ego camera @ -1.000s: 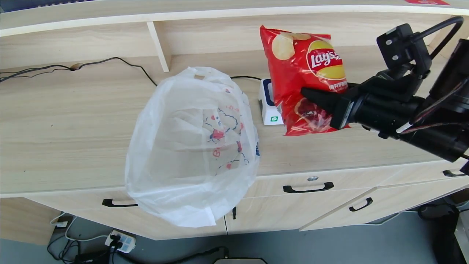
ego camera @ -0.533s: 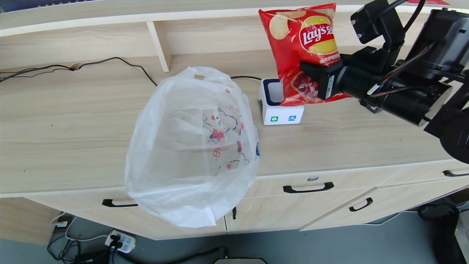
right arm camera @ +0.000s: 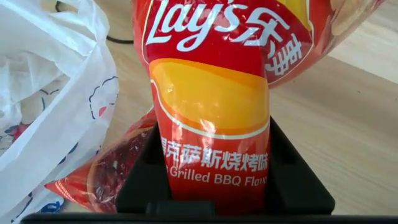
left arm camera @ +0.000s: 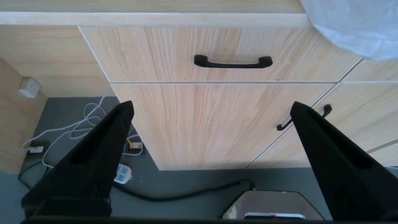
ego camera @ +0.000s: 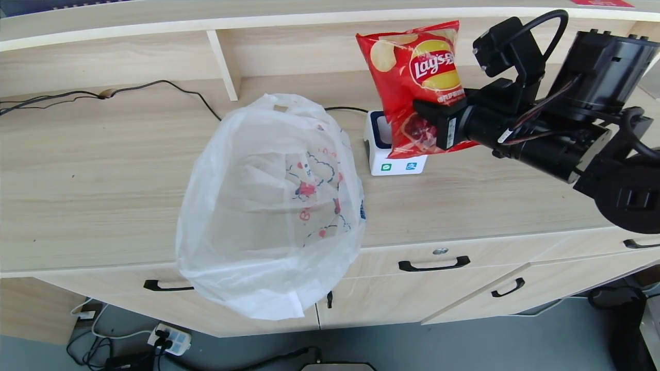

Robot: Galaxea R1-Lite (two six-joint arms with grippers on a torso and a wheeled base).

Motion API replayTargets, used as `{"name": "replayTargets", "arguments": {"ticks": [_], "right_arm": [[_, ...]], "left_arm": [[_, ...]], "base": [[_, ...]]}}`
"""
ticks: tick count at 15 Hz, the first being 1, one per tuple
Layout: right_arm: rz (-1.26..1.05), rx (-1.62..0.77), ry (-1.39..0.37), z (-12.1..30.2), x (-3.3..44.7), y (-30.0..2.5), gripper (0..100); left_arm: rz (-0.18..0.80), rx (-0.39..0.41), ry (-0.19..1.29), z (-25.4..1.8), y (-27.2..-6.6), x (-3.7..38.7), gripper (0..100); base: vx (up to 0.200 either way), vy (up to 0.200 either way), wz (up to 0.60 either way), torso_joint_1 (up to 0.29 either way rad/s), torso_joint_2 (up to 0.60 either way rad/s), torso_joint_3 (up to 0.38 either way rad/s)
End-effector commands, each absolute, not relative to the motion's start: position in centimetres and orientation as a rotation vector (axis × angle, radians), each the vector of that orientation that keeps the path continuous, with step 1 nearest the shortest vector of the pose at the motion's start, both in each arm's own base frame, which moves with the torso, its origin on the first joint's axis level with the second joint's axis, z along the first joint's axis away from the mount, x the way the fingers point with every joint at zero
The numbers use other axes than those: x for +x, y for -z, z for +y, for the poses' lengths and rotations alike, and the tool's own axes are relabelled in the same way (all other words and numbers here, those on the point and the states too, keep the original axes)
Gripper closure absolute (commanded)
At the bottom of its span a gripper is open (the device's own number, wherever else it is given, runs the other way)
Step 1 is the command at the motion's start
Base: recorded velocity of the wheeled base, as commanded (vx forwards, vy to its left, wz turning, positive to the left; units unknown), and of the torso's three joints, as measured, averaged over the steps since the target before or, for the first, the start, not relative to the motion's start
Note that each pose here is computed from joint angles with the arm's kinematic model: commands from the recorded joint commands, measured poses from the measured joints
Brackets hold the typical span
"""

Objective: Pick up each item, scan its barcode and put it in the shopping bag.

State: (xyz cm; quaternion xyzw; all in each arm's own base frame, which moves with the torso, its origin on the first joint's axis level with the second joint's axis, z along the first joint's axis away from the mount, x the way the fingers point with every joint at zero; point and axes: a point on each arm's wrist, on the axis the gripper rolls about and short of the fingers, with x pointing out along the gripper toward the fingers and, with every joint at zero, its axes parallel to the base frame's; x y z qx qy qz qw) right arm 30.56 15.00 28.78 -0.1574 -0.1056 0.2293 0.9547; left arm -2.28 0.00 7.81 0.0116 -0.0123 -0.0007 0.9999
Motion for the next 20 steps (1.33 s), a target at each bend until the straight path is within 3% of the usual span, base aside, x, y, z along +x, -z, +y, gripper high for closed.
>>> {"name": "replayTargets", "arguments": {"ticks": [1, 5, 8, 12, 16, 20], "right_arm": [[-0.206, -0.315, -0.465, 14.9, 30.4, -28.3, 100], [-0.273, -0.243, -0.541, 16.6, 25.3, -30.6, 100], [-0.208, -0.148, -0.515, 18.1, 22.1, -29.8, 100], [-0.188, -0.119, -0.508, 17.5, 21.4, -29.4, 100], [-0.174, -0.079, -0.458, 16.7, 20.9, -29.3, 100], [-0.118, 0.155, -0.239, 18.6, 19.3, -29.7, 100]], "left_arm": [[-0.025, 0.023, 0.001, 0.0, -7.8, -2.3, 0], [-0.025, 0.031, 0.003, 0.0, -7.8, -2.3, 0], [-0.025, 0.034, 0.003, 0.0, -7.8, -2.3, 0], [-0.023, 0.031, 0.003, 0.0, -7.8, -2.3, 0], [-0.023, 0.029, 0.001, 0.0, -7.8, -2.3, 0], [-0.023, 0.029, 0.003, 0.0, -7.8, -2.3, 0]], "base": [[0.000, 0.000, 0.00, 0.000, 0.00, 0.000], [0.000, 0.000, 0.00, 0.000, 0.00, 0.000], [0.000, 0.000, 0.60, -0.002, 0.00, 0.002], [0.000, 0.000, 0.60, 0.008, 0.00, 0.000], [0.000, 0.000, 0.60, 0.002, 0.00, 0.001], [0.000, 0.000, 0.15, -0.002, 0.00, 0.001]]}}
